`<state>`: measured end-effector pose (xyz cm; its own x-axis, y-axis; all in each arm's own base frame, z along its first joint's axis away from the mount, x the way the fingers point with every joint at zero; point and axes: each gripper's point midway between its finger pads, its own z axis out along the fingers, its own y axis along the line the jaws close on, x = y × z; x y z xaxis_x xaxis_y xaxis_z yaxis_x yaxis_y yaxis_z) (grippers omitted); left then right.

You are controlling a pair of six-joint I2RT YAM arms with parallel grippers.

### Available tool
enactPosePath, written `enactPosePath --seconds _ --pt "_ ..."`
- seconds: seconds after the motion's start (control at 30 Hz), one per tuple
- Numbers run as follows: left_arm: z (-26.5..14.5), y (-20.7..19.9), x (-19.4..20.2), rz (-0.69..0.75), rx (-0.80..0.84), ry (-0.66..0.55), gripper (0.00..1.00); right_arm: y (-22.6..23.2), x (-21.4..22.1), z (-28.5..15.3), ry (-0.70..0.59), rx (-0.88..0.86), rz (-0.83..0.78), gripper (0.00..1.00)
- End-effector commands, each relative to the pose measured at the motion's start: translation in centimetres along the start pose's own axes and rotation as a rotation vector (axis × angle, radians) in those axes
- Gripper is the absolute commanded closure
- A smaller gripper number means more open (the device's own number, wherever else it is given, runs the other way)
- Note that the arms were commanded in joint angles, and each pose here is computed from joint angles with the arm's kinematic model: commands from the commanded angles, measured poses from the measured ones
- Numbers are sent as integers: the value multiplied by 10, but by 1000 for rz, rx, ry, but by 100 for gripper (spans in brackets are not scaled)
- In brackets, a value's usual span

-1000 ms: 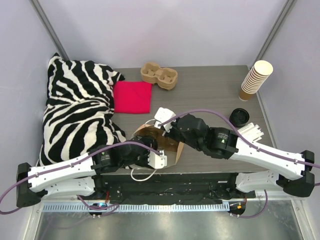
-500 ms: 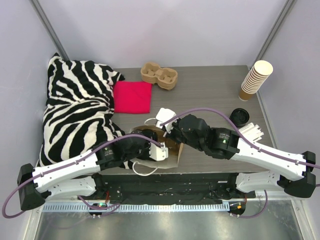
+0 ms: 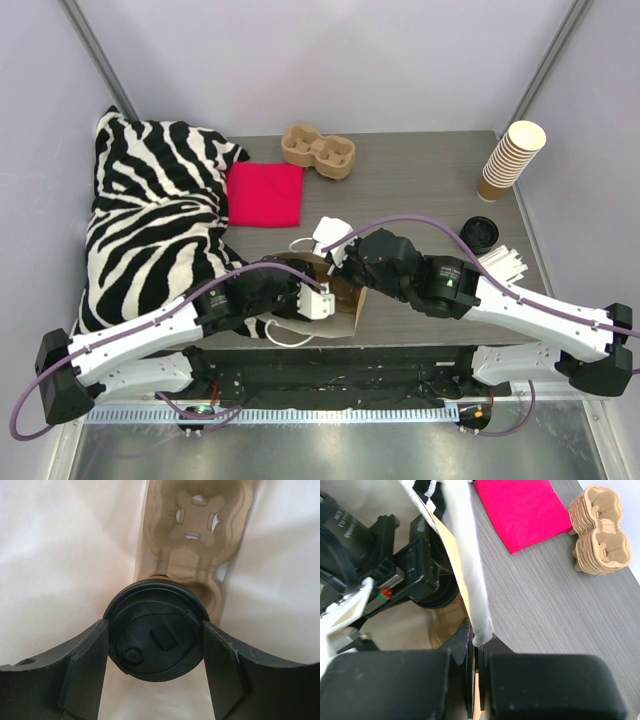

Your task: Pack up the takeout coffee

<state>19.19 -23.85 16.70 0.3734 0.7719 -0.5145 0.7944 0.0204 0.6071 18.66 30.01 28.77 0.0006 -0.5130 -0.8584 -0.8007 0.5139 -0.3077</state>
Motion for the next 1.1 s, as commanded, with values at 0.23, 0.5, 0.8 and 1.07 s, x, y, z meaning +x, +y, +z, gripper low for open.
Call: enactPosePath --seconds 0.23,0.5,0.8,1.07 --pt "14 1 8 -17 57 -11 100 -5 -27 -11 -115 -23 100 99" --pt "23 -6 17 -59 159 3 100 -23 -14 -1 -67 -42 193 99" --pt "28 -8 24 -117 247 69 100 -35 -8 9 -52 -64 169 99" --pt "42 2 45 -217 286 156 100 -41 -4 14 -53 -87 147 99"
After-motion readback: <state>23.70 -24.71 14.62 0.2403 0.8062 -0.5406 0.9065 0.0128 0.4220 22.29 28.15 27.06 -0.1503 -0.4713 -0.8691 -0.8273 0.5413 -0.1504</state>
